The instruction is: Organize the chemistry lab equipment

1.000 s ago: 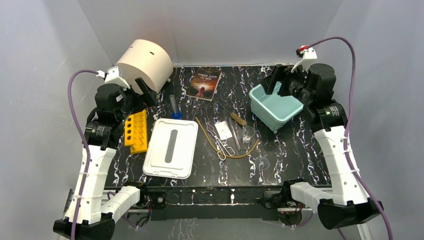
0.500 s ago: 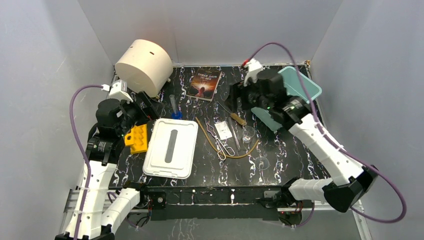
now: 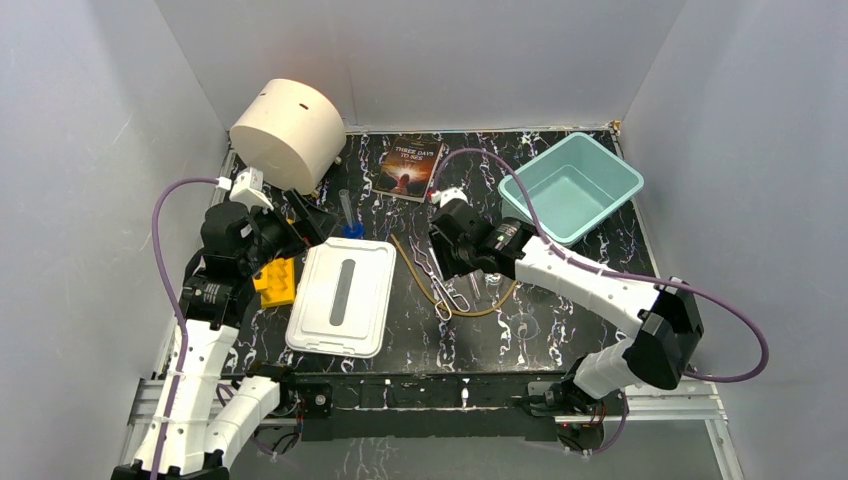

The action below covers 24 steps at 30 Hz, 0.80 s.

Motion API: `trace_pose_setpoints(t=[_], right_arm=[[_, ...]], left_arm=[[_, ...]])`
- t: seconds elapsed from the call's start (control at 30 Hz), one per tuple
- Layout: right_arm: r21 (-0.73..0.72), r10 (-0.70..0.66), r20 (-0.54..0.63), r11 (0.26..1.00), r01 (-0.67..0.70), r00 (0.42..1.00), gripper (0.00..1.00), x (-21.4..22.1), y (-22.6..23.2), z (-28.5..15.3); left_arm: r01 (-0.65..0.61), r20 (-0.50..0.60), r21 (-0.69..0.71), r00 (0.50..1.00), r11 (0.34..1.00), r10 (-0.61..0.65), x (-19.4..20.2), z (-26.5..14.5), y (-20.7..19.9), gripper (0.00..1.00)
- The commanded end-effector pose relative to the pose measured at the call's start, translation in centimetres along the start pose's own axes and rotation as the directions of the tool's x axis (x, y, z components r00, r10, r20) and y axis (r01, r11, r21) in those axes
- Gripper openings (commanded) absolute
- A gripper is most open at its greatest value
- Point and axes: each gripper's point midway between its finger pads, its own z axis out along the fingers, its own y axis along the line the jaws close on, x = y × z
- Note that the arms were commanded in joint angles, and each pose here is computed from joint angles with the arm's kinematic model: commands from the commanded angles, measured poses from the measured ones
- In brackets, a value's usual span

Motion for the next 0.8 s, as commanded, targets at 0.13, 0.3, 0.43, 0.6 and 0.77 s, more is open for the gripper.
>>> trace_pose_setpoints(t=[0.13,0.3,0.43,0.6,0.77], right_arm=[[0.184,0.133,-0.144,0.977,-0.106,0.981,0.56,6.8,-2.7,2.9],[0.265,0.245,-0.144,0.943,-0.201,0.959,0.55,8.8,-3.5,4.0],[0.322,0.271,-0.118,0.92,-0.222,0.955,0.57,9.0,-4.3,4.7],[0.319,0.269,-0.119,0.922,-0.22,0.956,0.58,8.7,-4.9,6.1],[0.321,0.284,-0.079,0.915,-0.245,0.956,0.57,7.7,-5.7,7.1]], left_arm=[[0.025,-0.021,-0.018,0.999,1.0,-0.025,0.9,0.0,0.5,0.98],[0.023,-0.023,-0.02,0.999,1.0,-0.023,0.9,0.2,0.6,0.98],[0.022,-0.031,-0.018,0.999,1.0,-0.023,0.9,0.3,0.5,0.98],[0.031,-0.04,-0.013,0.999,0.999,-0.031,1.0,0.4,0.4,0.98],[0.048,-0.04,-0.001,0.998,0.999,-0.048,1.0,0.1,0.0,0.98]])
